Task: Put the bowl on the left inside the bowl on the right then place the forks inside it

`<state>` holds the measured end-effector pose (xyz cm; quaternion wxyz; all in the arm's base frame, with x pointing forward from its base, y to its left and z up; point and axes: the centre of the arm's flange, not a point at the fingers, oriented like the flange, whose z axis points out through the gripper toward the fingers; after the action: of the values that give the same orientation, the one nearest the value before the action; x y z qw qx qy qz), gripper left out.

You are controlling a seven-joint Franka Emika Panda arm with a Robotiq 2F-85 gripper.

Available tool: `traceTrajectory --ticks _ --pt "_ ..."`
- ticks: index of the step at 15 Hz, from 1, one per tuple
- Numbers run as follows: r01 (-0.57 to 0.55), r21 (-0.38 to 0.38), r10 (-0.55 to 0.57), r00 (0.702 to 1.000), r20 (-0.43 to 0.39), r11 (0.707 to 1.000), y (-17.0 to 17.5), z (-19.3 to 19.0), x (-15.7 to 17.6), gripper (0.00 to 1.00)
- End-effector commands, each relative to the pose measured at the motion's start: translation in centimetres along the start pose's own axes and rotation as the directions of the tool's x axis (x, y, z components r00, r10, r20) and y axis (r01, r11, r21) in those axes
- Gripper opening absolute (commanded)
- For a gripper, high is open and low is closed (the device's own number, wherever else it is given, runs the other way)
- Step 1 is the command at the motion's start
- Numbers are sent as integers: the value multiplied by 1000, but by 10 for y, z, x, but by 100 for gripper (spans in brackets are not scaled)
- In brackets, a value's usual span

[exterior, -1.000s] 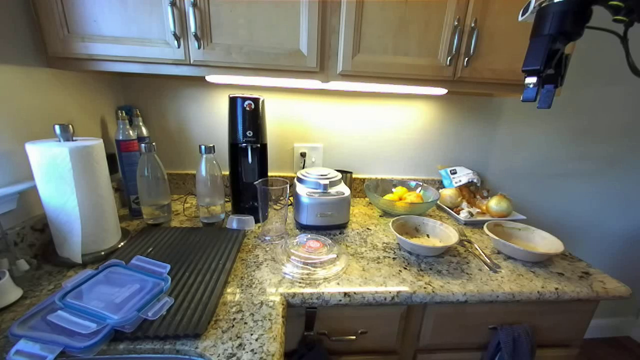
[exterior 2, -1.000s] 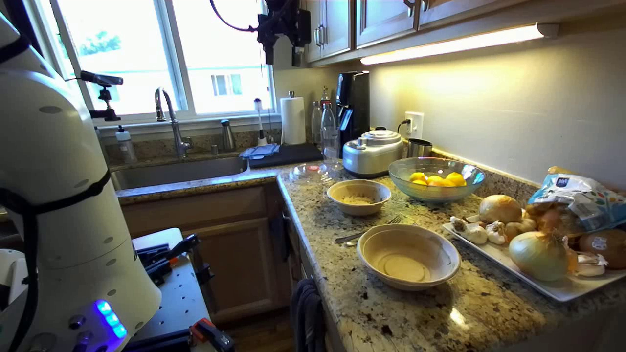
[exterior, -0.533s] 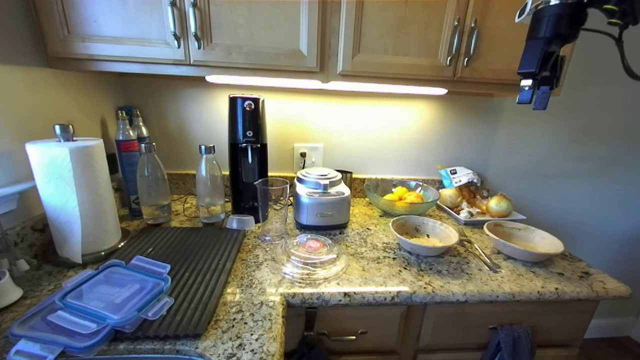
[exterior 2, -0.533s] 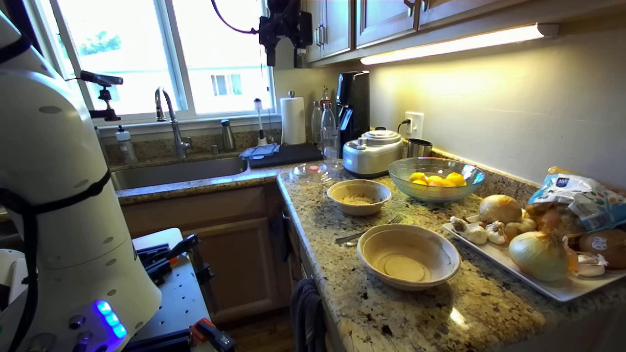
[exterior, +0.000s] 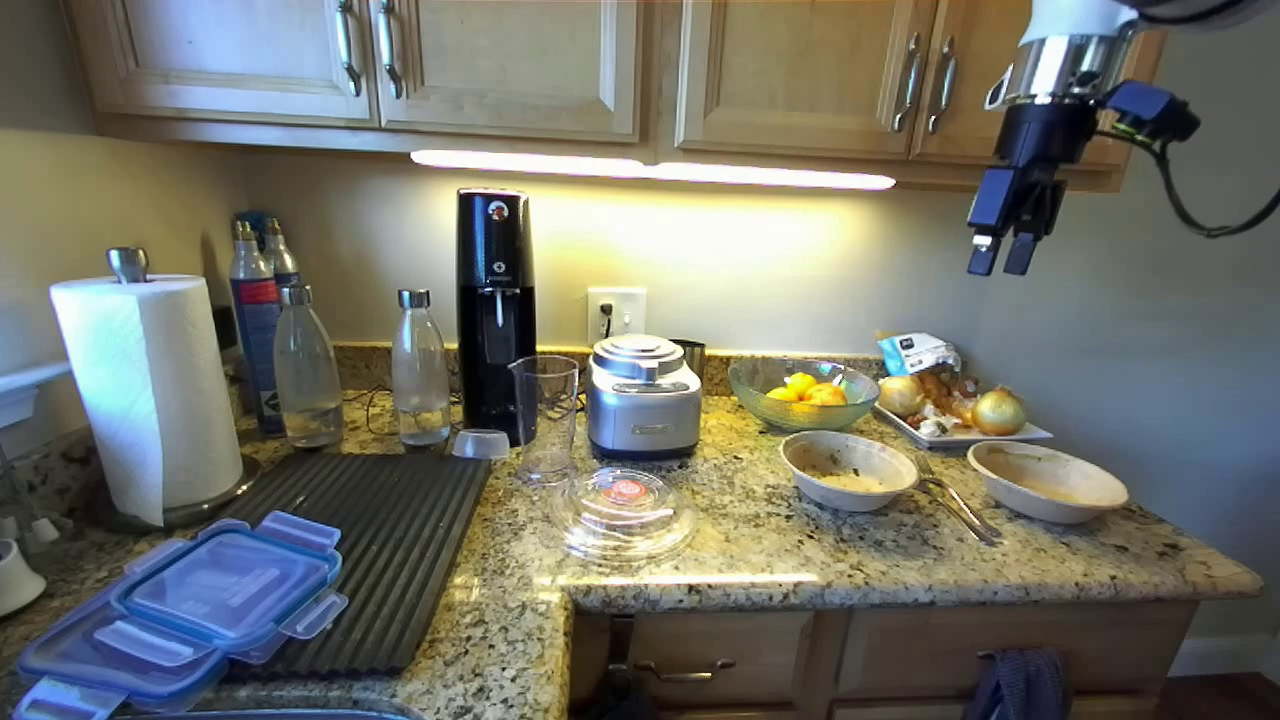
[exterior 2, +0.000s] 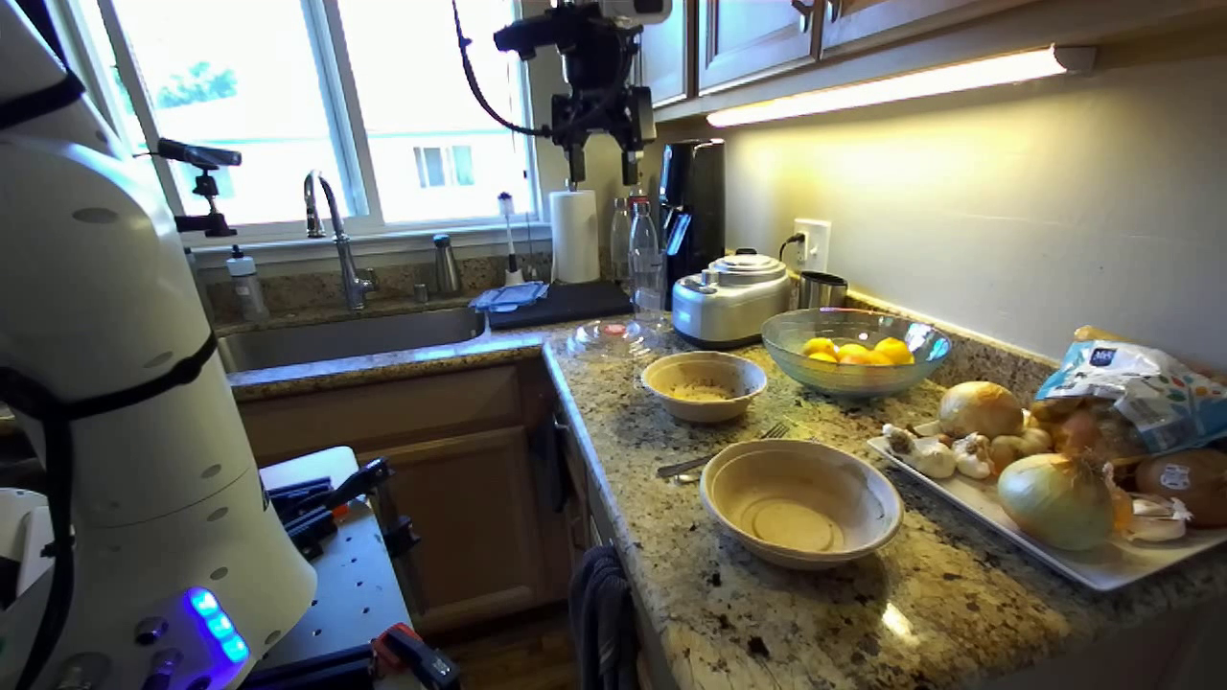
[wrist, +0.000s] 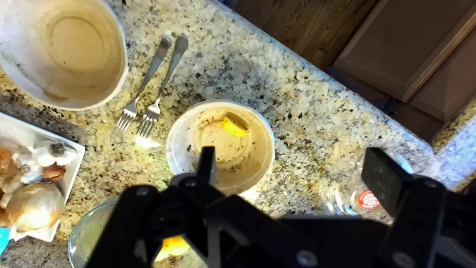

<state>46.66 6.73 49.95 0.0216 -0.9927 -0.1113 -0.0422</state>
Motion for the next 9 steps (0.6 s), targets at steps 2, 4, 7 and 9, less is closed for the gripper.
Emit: traceTrajectory --ticks 2,4,7,9 --pt "-61 -93 56 997 -53 994 11 46 6 100" --pt "-81 -117 74 996 -57 990 16 57 7 100" --pt "-64 -105 61 998 -27 992 18 57 14 100" --pt "-66 -106 63 998 -24 992 18 59 15 100"
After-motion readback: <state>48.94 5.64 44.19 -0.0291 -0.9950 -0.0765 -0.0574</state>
